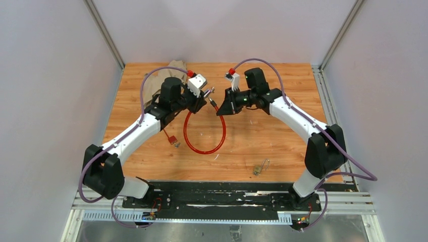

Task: Lock with the key
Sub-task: Lock the lock.

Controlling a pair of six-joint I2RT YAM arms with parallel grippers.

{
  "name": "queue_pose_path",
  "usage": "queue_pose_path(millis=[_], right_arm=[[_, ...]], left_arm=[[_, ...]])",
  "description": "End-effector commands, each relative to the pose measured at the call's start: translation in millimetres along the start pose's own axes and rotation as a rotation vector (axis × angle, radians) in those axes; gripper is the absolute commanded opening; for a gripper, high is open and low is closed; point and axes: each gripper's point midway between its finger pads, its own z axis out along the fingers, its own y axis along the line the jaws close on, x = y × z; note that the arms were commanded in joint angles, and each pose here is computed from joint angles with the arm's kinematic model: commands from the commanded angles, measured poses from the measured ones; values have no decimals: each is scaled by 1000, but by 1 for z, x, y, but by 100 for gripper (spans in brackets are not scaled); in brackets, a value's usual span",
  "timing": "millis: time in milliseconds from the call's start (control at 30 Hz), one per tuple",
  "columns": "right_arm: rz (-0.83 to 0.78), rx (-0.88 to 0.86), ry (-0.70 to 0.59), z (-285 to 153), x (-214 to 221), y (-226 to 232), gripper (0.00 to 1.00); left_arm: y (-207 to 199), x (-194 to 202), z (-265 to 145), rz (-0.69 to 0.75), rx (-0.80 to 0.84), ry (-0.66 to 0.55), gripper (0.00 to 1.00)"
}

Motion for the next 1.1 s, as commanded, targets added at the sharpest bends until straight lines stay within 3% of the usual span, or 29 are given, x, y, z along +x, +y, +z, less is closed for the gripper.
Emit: queue_pose_path(millis=[0,1067], right_arm=[[-25,-52,-37,-10,-8,15,1],[3,-60,-27,-1,-14,7,1]], left_arm=[[-6,-14,1,30,26,-38,0],[-23,-13,1,79,94,-30,0]])
